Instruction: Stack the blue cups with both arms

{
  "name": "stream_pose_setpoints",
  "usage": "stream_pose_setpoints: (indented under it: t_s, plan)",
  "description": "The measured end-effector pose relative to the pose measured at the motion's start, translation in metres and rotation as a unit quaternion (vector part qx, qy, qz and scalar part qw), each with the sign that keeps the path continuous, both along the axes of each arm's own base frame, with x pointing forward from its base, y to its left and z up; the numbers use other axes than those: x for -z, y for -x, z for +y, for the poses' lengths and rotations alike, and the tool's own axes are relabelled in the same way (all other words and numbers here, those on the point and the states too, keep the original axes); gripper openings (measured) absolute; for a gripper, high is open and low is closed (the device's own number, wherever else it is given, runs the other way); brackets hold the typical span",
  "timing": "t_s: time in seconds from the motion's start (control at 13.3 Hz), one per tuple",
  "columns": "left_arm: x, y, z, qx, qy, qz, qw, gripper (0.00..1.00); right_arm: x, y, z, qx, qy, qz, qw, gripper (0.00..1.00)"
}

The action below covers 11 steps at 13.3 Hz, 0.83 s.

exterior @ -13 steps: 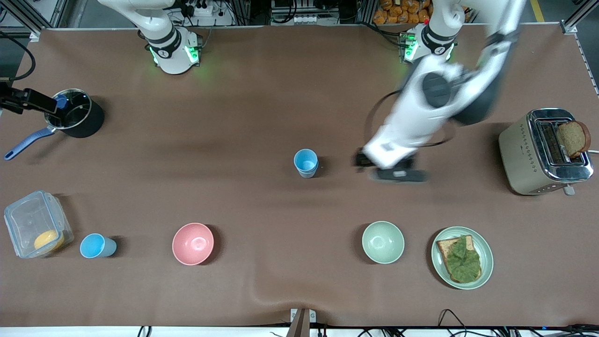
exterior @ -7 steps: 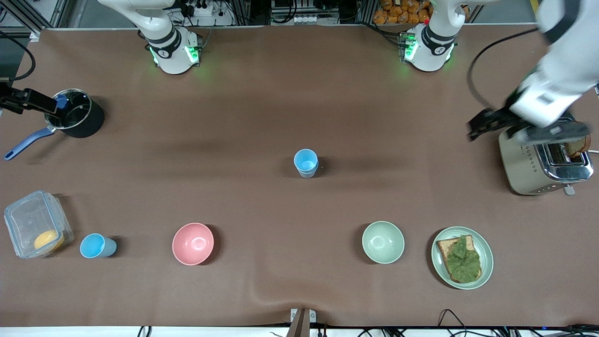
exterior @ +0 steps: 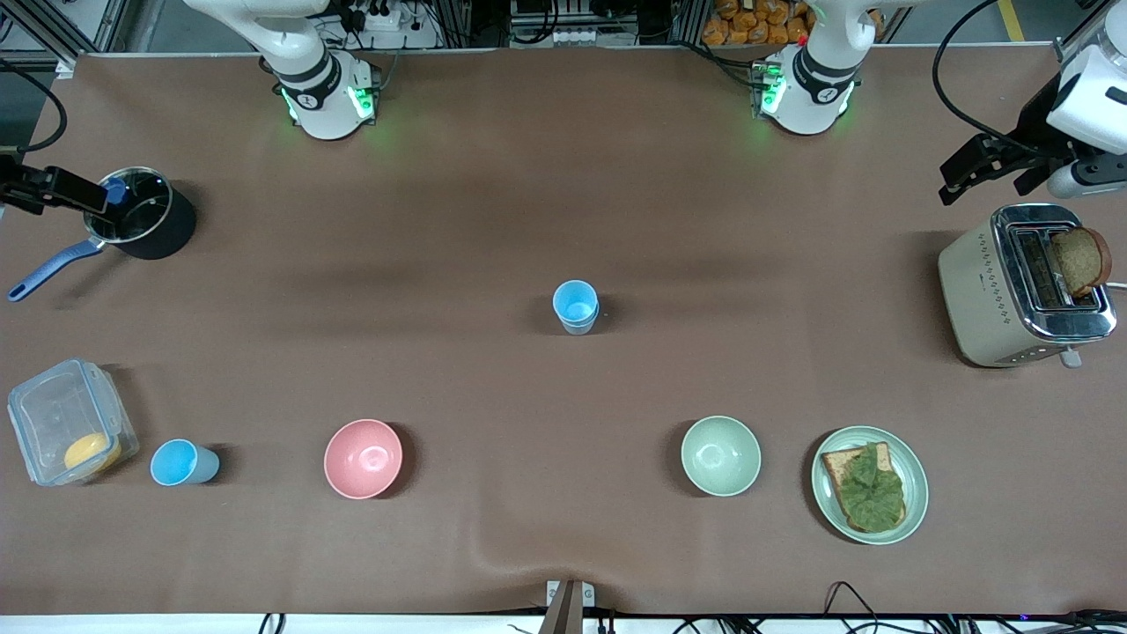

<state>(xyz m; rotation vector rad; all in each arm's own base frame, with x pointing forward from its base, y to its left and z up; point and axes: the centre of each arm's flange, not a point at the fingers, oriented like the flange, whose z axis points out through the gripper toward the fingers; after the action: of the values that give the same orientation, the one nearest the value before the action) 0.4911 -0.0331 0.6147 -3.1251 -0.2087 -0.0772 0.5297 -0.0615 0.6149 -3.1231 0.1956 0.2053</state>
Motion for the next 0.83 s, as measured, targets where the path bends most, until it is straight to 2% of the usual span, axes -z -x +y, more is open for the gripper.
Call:
stream_pose_setpoints:
  t_s: [0.23,0.53,0.83]
  plan:
    - [-0.005,-0.018,0.013,-0.016,0.002,-0.008,1.000,1.00,0.000,0.000,0.000,0.000,0.000,0.000,1.000,1.00]
    - [-0.023,-0.060,0.025,-0.032,0.012,-0.033,0.999,1.00,0.000,0.000,0.000,0.000,0.000,0.000,1.000,1.00]
    - [-0.022,-0.070,0.025,-0.032,0.014,-0.033,0.999,1.00,0.000,0.000,0.000,0.000,0.000,0.001,1.000,1.00]
